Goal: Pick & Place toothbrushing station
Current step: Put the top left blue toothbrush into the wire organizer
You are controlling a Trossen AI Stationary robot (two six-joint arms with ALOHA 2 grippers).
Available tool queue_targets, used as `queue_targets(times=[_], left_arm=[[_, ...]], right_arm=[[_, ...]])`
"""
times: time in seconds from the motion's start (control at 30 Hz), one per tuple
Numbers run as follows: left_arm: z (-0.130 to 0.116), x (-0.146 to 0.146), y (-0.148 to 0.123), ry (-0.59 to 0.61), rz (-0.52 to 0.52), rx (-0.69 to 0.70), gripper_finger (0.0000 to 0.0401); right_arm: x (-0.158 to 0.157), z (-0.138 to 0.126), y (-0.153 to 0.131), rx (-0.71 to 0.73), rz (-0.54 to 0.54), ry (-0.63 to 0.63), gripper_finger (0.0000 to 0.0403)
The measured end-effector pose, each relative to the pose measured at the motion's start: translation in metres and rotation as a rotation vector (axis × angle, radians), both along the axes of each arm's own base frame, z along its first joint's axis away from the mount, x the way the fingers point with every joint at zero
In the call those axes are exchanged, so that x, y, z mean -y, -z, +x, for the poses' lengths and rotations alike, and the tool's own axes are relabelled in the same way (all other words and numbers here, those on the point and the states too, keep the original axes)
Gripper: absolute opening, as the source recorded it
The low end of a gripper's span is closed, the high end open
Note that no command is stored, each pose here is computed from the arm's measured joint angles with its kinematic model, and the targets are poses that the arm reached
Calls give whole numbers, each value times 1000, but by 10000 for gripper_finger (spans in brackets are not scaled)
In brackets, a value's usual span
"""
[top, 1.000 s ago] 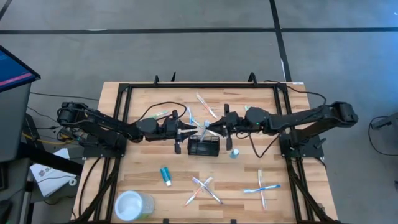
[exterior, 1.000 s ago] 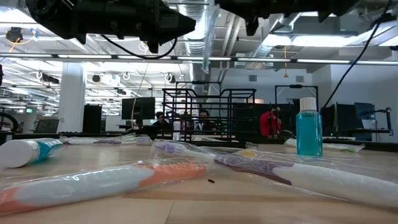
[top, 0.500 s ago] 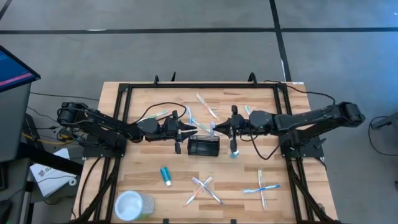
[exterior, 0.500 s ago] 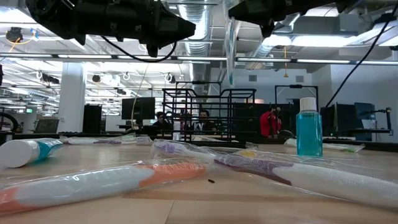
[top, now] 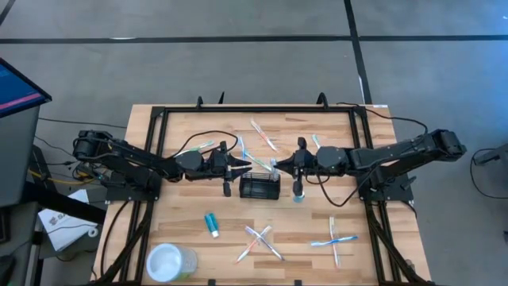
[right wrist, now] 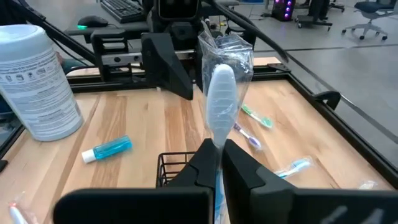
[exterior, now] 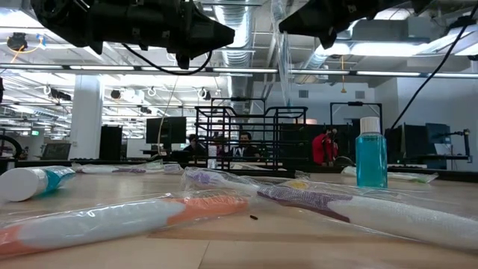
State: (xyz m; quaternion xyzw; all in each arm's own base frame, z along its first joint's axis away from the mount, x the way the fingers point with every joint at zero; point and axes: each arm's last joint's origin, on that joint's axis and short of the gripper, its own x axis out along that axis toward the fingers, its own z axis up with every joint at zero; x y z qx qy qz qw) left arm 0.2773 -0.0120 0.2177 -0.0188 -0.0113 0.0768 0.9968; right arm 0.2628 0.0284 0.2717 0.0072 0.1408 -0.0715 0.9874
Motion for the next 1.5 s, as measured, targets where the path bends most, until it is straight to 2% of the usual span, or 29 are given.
queue_targets(times=[0.2,0.43,0.73,1.5], left_arm=[[0,0,0,0,0,0,72],[0,0,0,0,0,0,72],[0,0,0,0,0,1,72],[0,0,0,-8,3,1,72]], right_arm=[[0,-1,4,-14,2,4,1],[3,-14,23,70,46,14,1],[9,-24,41,104,73,42,1],[9,0,78,38,60,42,11]])
